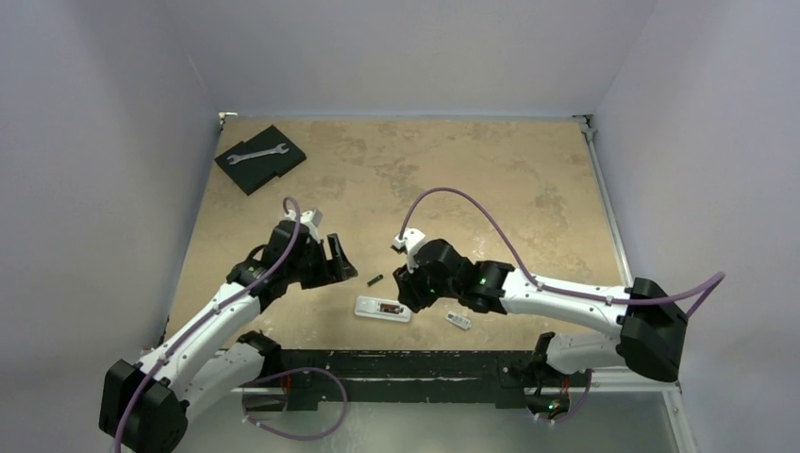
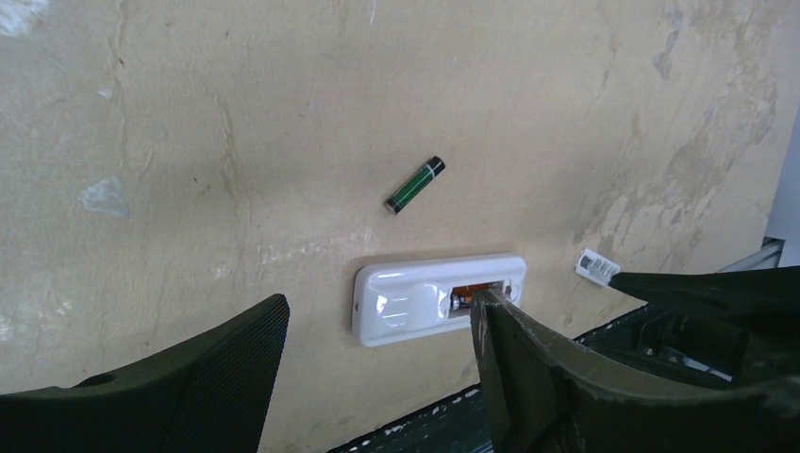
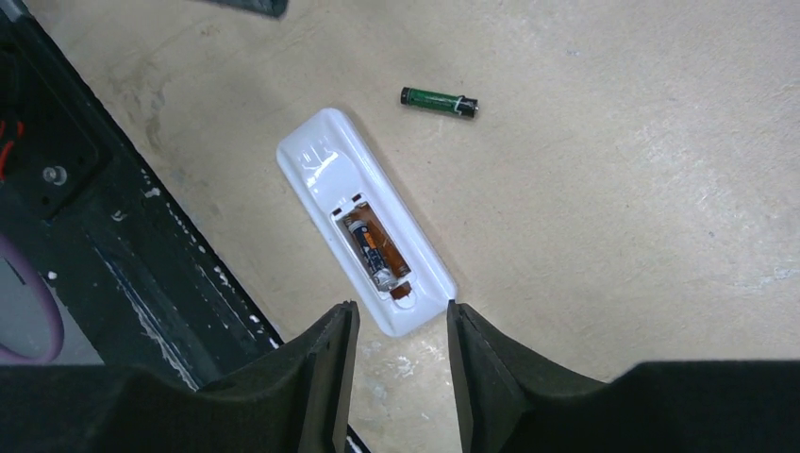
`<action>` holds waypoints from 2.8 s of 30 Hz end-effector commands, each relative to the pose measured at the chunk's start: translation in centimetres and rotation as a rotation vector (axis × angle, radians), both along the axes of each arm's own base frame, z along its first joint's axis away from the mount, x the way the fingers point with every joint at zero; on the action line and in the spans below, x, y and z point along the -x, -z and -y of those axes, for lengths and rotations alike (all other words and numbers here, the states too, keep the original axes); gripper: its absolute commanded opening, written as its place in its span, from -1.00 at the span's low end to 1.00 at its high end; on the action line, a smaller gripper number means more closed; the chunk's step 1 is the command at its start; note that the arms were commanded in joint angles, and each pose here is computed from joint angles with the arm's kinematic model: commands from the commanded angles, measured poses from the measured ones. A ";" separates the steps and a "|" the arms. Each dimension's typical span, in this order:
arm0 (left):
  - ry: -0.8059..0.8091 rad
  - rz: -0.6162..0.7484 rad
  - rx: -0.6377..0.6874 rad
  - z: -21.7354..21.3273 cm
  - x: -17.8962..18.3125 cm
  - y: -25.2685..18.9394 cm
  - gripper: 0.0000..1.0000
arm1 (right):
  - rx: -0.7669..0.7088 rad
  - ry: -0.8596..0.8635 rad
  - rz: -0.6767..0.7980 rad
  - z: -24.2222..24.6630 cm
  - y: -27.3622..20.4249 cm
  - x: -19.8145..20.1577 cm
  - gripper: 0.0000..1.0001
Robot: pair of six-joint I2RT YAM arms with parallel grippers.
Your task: Load the batteries into the remote control
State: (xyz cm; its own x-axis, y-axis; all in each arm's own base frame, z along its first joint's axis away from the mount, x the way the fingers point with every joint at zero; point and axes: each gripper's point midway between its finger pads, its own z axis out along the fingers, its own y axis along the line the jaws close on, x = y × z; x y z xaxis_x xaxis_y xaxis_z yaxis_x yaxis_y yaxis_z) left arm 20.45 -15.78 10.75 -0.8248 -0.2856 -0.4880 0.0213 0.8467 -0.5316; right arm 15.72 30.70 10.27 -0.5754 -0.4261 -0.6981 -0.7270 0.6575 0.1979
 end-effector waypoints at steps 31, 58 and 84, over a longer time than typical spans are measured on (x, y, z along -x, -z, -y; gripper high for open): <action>0.097 -0.156 0.049 3.9 3.8 6.5 0.30 | -0.132 0.080 -0.176 -1.8 1.6 1.5 -0.25; 0.132 -0.173 0.066 4.4 4.5 7.8 0.14 | -0.123 0.140 -0.237 -3.2 2.9 0.9 -0.34; 0.137 -0.179 0.062 4.5 4.5 8.2 0.11 | -0.078 0.108 -0.263 -3.7 4.4 1.1 -0.60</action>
